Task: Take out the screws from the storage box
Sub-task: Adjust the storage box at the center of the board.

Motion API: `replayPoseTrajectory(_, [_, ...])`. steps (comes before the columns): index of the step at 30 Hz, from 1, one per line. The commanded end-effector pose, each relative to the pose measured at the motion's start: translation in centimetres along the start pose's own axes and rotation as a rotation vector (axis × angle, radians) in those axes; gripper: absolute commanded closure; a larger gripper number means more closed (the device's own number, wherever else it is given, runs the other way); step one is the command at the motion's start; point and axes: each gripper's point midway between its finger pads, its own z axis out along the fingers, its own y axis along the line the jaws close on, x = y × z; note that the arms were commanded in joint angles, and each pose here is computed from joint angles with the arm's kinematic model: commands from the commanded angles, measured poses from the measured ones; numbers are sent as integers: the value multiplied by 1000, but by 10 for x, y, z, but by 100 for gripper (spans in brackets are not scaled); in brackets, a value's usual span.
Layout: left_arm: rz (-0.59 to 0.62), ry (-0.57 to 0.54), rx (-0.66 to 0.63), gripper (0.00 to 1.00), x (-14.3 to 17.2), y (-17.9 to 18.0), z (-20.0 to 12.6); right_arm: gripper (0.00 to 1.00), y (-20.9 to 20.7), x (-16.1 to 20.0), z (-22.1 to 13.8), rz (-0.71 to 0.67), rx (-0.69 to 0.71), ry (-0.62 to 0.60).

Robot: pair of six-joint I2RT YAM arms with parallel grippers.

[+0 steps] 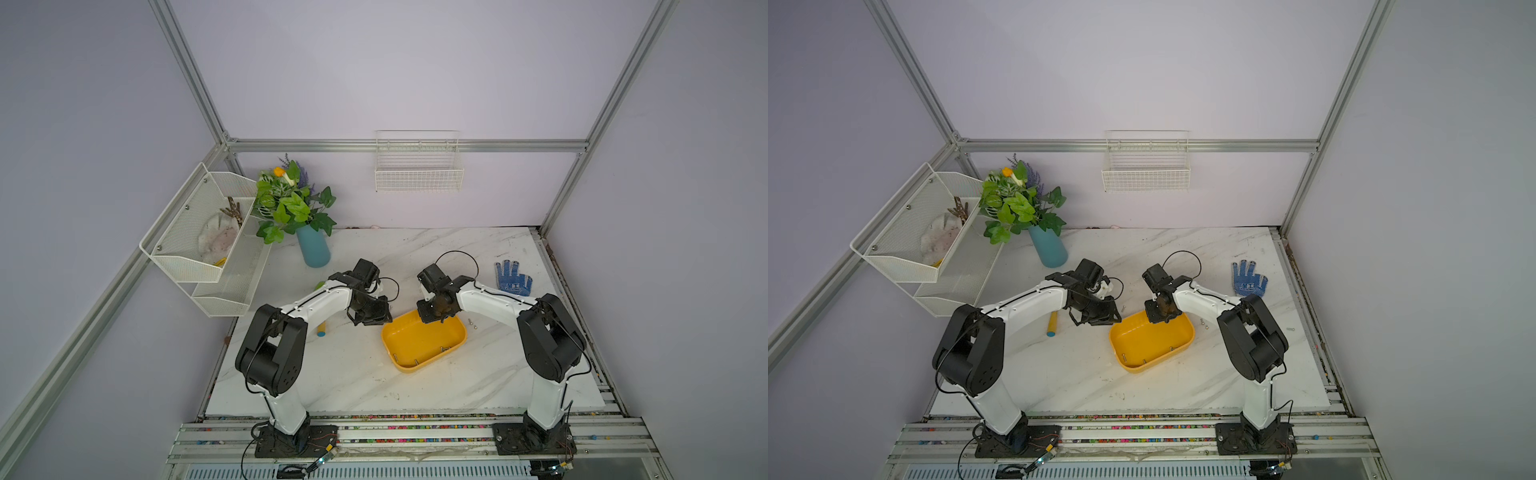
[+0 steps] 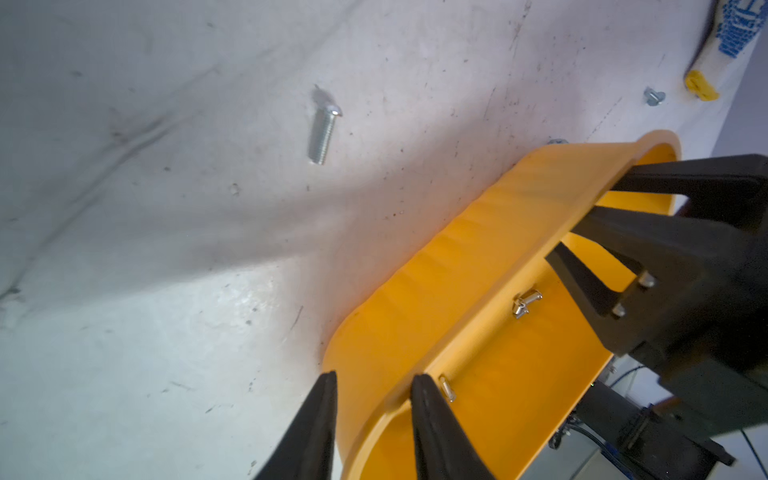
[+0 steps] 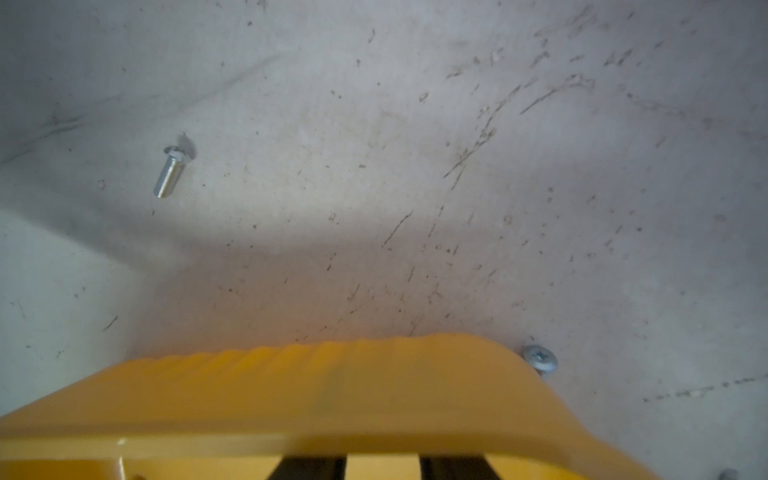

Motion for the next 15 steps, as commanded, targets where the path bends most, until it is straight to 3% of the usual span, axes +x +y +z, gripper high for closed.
replayPoseTrajectory(1, [29, -43, 38, 66, -15, -14, -7, 68, 6, -10, -2, -7, -14, -35])
replayPoseTrajectory(15, [29, 129, 210, 66, 57, -32, -5, 68, 13, -19, 9, -23, -15, -40])
